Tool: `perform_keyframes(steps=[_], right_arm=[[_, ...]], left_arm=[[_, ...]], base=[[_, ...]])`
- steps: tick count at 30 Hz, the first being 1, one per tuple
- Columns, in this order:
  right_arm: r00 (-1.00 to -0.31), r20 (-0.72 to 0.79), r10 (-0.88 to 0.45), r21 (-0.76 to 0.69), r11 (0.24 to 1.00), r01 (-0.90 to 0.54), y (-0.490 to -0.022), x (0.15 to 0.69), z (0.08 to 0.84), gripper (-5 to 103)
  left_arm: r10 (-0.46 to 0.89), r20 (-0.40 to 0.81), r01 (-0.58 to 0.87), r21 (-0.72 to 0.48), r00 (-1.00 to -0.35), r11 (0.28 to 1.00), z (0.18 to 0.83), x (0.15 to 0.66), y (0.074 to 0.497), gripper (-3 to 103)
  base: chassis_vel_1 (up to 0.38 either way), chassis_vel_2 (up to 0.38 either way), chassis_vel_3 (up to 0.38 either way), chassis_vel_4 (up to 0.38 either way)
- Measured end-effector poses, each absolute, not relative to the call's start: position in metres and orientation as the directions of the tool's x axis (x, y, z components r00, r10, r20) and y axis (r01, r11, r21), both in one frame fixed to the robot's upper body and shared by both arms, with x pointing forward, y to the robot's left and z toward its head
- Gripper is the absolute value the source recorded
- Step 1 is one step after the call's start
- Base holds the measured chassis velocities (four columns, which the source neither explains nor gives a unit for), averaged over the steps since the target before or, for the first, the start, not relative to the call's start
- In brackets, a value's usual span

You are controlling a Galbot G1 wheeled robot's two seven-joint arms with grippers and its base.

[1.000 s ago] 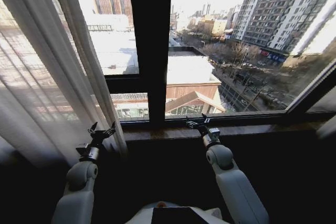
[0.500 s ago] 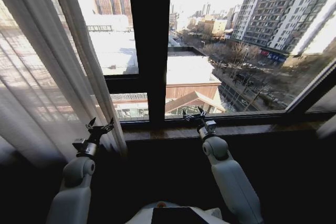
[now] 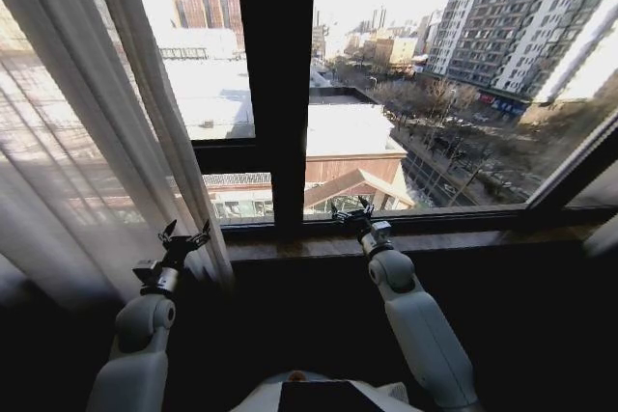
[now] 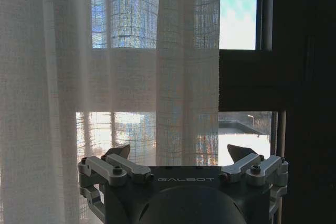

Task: Open the curtains by pulling them apart, changing their state from closed to fully open.

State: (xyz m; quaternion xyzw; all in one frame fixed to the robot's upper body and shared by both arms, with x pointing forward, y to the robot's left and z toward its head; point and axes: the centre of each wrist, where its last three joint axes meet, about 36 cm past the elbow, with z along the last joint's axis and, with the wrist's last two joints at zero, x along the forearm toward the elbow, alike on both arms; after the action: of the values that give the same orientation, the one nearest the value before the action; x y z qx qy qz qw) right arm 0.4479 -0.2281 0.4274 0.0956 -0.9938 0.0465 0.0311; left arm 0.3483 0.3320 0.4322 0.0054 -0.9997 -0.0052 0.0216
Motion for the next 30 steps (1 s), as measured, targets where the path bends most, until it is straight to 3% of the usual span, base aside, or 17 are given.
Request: perform_keyframes(steps=[10,21,30], right_arm=[[-0.979,0.070,-0.191,-0.089,0.976,-0.197,-0.228,0.445,0.428,100],[-0.979,0.071,-0.192,-0.085,0.977,-0.198,-0.226,0.443,0.426,100],[-0.978,0.075,-0.192,-0.085,0.976,-0.199,-0.225,0.444,0.424,100]], left_arm=[[-0.009,0.037,-0.009,0.010,-0.999,1.000,0.435,0.343,0.327,100],[-0.004,0.050,-0.003,0.017,-0.999,1.000,0.430,0.344,0.327,100],[0.118,0.085,0.121,0.036,-0.989,0.992,0.427,0.361,0.326,100]], base=[[-0.137,0.152,0.134,-0.139],[-0.009,0.012,0.003,-0.011],[0.000,0.000,0.000,0.000]])
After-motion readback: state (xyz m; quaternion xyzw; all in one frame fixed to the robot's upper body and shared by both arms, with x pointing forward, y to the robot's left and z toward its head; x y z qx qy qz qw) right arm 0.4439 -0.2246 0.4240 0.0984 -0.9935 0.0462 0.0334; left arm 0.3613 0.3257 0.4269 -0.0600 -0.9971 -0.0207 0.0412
